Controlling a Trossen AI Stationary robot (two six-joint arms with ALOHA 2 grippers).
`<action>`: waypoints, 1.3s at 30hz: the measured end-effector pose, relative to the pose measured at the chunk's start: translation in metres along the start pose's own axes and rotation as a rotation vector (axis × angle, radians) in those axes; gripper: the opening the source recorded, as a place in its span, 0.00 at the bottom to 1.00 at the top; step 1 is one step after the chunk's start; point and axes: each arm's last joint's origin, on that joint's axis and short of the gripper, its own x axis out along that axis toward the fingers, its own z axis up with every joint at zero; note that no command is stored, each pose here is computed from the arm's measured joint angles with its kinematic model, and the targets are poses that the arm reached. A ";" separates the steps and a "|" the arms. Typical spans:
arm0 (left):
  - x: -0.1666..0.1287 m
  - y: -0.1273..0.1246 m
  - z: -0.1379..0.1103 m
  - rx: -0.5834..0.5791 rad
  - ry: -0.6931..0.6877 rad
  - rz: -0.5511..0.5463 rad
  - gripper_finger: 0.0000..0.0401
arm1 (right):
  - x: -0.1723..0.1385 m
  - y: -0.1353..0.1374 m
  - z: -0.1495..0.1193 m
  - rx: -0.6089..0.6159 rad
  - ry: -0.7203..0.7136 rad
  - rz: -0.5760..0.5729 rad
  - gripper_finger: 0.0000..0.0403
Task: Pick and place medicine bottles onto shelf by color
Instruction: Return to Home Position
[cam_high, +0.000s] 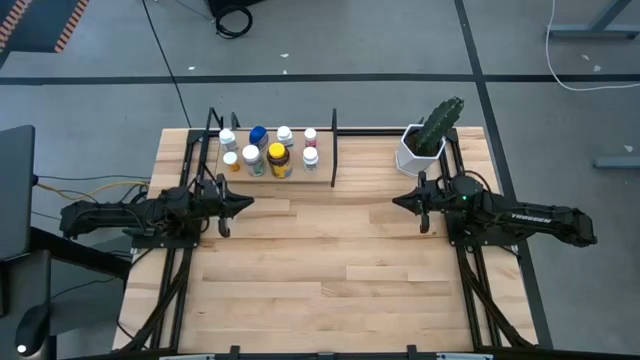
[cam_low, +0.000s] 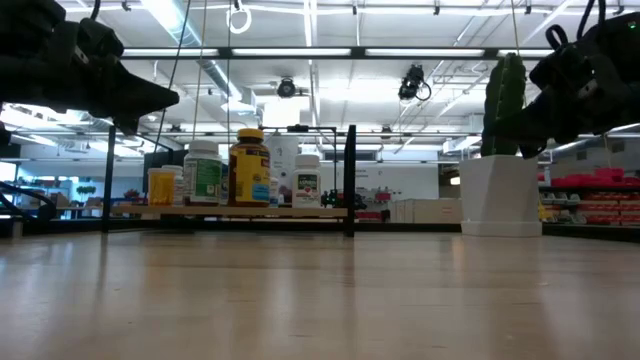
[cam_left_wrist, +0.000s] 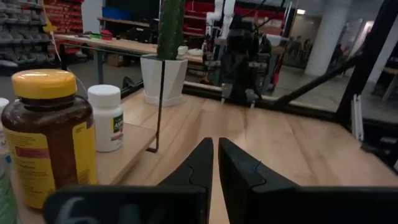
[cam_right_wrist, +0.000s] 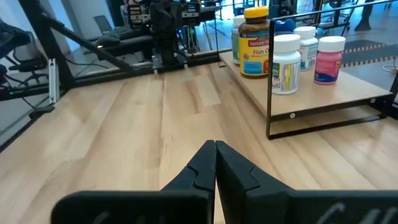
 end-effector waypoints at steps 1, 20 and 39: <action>0.000 0.000 0.000 0.013 0.004 0.001 0.08 | 0.000 0.000 0.000 -0.008 0.000 0.000 0.04; 0.000 0.000 0.000 0.072 0.000 0.000 0.08 | 0.000 0.000 0.000 0.018 -0.001 -0.006 0.04; 0.000 0.000 0.000 0.072 -0.001 0.000 0.07 | 0.000 0.000 0.000 0.017 -0.001 -0.007 0.04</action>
